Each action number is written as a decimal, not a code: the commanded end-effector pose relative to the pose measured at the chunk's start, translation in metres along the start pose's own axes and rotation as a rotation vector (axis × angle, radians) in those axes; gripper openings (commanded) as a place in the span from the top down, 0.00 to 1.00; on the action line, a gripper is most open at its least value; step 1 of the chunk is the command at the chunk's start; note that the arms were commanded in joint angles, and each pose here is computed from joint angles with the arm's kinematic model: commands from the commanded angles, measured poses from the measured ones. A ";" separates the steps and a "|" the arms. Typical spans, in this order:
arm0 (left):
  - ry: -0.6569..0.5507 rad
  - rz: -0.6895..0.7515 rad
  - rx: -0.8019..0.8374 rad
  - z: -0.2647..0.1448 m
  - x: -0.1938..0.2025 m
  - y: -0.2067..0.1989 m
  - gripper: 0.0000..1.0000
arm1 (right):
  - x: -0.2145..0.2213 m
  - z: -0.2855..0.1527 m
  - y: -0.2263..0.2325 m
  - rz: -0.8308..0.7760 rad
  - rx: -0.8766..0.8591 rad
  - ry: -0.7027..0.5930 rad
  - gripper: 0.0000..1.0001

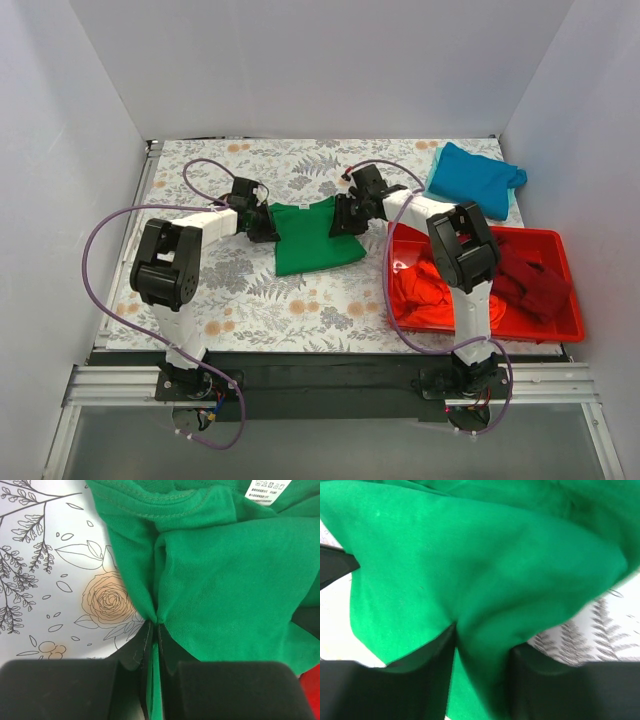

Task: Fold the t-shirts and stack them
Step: Neatly place the folded tshirt to the corner

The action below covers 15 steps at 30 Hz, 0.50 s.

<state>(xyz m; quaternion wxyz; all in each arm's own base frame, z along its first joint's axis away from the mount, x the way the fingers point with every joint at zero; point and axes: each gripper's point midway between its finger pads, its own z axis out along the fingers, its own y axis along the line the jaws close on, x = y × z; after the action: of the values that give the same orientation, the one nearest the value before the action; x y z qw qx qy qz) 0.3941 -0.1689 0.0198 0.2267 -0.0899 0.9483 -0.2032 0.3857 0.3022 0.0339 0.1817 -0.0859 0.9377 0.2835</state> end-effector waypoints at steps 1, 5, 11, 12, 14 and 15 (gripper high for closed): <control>0.053 0.016 -0.051 0.009 0.017 0.009 1.00 | 0.025 0.020 0.004 0.004 -0.021 0.078 0.57; 0.046 0.016 -0.048 0.007 0.015 0.007 0.86 | 0.020 0.021 0.005 -0.008 -0.016 0.066 0.92; 0.006 0.020 -0.045 -0.005 0.002 0.000 0.36 | 0.010 0.012 -0.003 -0.056 0.061 0.041 0.99; -0.006 0.022 -0.050 -0.007 -0.001 0.000 0.34 | 0.004 0.008 -0.003 -0.071 0.074 0.028 0.99; -0.036 0.024 -0.044 -0.016 -0.010 -0.001 0.28 | 0.000 0.002 -0.012 -0.106 0.134 0.028 0.99; -0.046 0.023 -0.043 -0.019 -0.013 -0.001 0.28 | -0.008 -0.003 -0.011 -0.120 0.147 0.014 0.99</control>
<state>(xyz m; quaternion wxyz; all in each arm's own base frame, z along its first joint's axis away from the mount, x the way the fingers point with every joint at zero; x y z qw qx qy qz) 0.4009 -0.1809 0.0350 0.2432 -0.0794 0.9429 -0.2131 0.3848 0.3077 0.0298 0.1815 -0.1087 0.9418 0.2612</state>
